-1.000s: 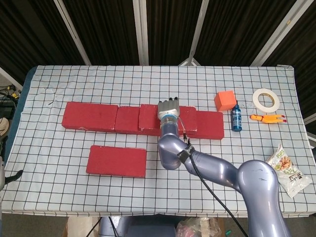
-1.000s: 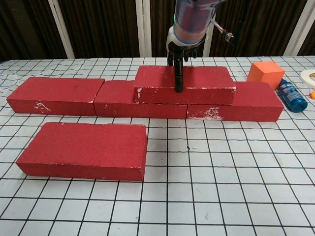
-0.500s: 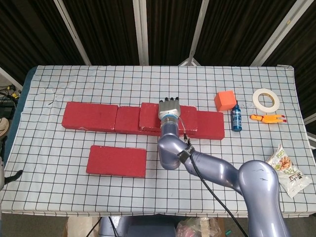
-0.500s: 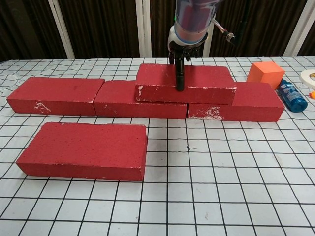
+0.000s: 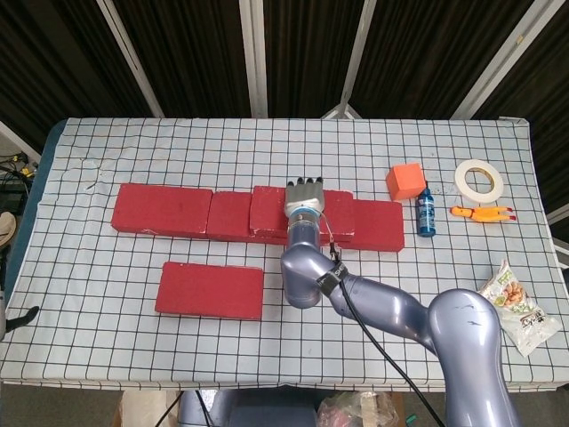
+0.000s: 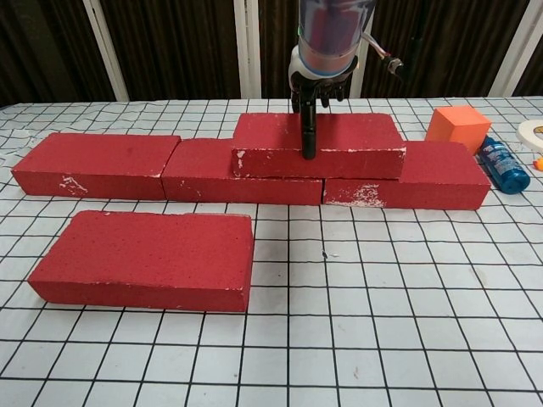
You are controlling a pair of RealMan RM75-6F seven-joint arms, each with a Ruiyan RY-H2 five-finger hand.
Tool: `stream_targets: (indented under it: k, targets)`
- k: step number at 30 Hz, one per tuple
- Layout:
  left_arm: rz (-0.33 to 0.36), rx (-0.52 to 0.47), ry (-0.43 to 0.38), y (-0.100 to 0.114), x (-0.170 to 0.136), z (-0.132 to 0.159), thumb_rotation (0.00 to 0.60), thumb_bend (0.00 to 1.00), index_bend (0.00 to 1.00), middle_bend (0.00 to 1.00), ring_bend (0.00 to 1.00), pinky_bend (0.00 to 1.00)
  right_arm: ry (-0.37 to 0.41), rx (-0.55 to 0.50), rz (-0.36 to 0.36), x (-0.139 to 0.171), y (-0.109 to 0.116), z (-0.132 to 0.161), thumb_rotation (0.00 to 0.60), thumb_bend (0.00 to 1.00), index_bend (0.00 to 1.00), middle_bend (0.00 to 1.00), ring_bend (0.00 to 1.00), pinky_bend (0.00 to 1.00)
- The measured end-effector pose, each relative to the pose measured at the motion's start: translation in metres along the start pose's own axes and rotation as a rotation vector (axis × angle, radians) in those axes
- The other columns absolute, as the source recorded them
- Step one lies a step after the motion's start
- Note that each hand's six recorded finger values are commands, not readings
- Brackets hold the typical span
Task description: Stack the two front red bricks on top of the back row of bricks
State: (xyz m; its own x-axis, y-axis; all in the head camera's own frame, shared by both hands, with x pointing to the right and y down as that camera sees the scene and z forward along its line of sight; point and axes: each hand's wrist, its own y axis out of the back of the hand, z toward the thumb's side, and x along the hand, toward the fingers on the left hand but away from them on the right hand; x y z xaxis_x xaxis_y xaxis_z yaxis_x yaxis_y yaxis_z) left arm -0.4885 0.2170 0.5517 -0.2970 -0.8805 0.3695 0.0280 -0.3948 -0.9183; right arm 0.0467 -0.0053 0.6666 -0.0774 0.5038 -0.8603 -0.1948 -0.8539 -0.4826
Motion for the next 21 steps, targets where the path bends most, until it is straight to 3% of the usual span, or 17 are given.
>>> stream_targets:
  k: [13,21]
  targets:
    - [0.013,-0.012,-0.031,0.002,0.0,0.003,0.6,0.0,0.05,0.0,0.0,0.11,0.026,-0.032,-0.038,0.018,0.015,-0.006,0.6,0.18,0.03,0.0,0.0,0.0]
    - [0.034,-0.028,-0.103,0.005,-0.005,0.012,0.6,0.0,0.05,0.0,0.0,0.11,0.072,-0.077,-0.193,0.056,0.031,-0.053,0.6,0.18,0.03,0.0,0.0,0.0]
